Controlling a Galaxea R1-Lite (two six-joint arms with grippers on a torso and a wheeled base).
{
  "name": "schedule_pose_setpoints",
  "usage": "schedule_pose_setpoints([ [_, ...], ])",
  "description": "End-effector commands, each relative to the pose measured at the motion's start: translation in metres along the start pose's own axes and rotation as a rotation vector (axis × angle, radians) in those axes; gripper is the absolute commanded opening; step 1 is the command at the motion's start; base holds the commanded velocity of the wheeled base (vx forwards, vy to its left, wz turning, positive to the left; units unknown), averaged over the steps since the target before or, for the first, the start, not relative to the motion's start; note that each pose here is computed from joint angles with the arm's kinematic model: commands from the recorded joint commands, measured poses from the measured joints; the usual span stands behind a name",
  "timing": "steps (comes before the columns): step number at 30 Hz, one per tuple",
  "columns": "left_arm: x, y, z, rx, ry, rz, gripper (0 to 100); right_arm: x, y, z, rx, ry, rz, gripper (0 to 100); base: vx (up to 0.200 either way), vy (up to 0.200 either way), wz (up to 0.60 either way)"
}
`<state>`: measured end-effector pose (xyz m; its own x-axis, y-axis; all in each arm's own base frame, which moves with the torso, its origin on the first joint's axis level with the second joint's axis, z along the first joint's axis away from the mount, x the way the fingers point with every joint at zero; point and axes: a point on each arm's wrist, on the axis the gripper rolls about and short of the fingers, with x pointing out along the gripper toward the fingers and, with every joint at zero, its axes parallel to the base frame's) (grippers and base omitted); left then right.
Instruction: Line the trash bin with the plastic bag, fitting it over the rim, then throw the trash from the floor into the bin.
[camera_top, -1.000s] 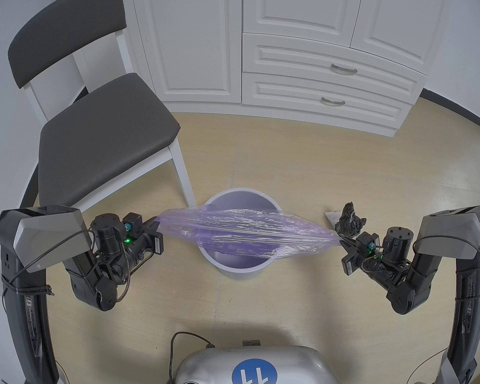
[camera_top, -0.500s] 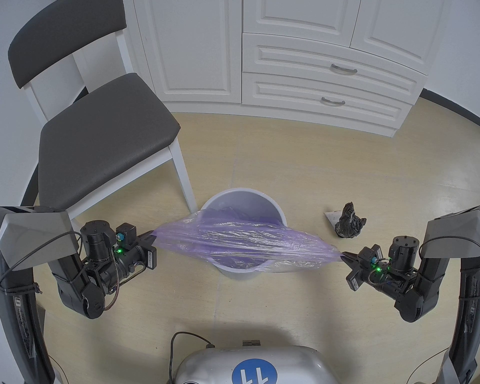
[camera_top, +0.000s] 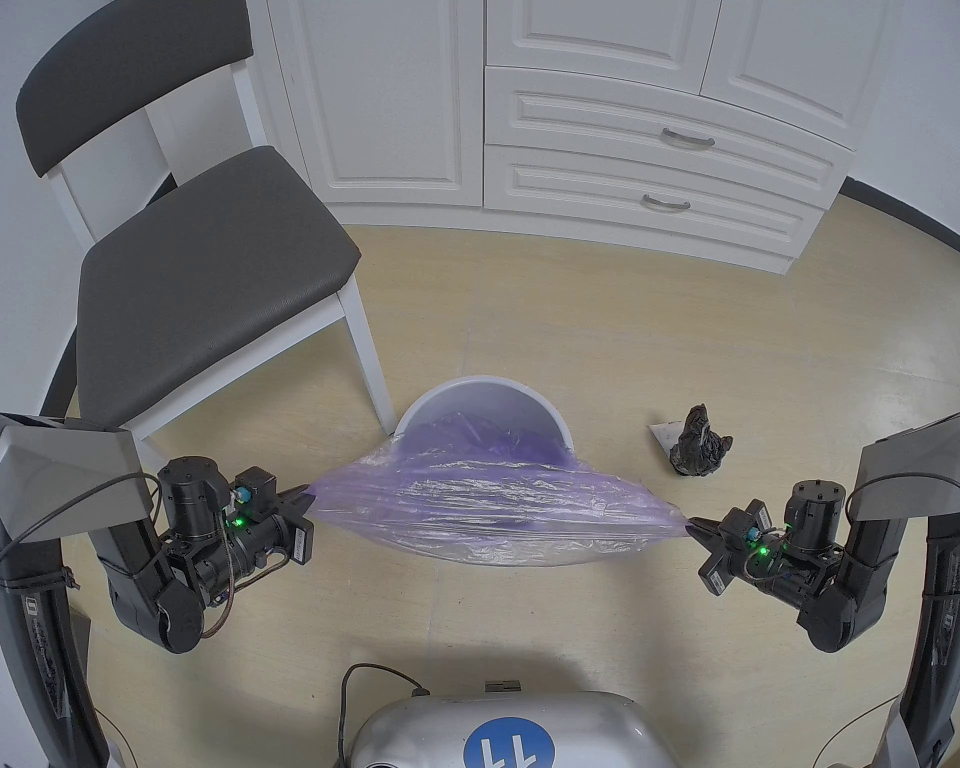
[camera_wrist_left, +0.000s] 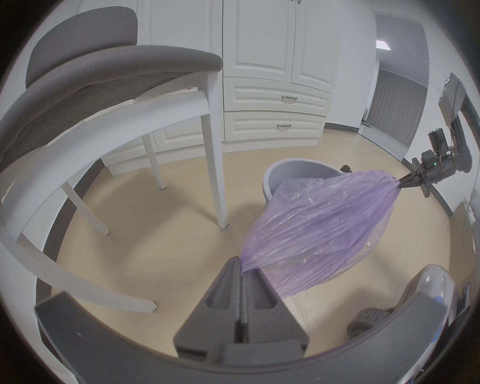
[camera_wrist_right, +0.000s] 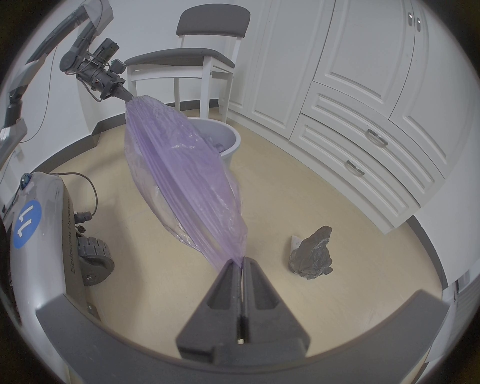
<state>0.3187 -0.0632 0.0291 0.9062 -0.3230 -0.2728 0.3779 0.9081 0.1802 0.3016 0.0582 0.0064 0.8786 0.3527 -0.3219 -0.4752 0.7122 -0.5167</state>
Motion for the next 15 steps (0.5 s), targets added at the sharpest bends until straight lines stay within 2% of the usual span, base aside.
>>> schedule_pose_setpoints([
  [1,0.016,-0.01,-0.019,0.0,0.044,-0.026,0,0.016,0.007,-0.008,0.003,0.0,0.011,0,0.0,0.0,0.0],
  [6,0.033,-0.014,-0.03,-0.002,0.05,-0.03,0,0.035,0.011,-0.014,0.01,-0.008,0.011,0,0.0,0.0,0.0],
  [10,0.047,-0.013,-0.034,-0.001,0.009,-0.003,0,0.049,0.014,-0.014,0.047,-0.033,0.006,0,0.0,0.0,0.0],
  [12,0.056,-0.01,-0.033,-0.008,-0.016,0.067,0,0.053,0.013,-0.009,0.088,-0.046,-0.014,0,0.0,0.0,0.0],
  [15,0.058,-0.009,-0.03,-0.02,-0.031,0.077,0,0.057,0.013,-0.005,0.117,-0.058,-0.03,0,0.0,0.0,0.0],
])
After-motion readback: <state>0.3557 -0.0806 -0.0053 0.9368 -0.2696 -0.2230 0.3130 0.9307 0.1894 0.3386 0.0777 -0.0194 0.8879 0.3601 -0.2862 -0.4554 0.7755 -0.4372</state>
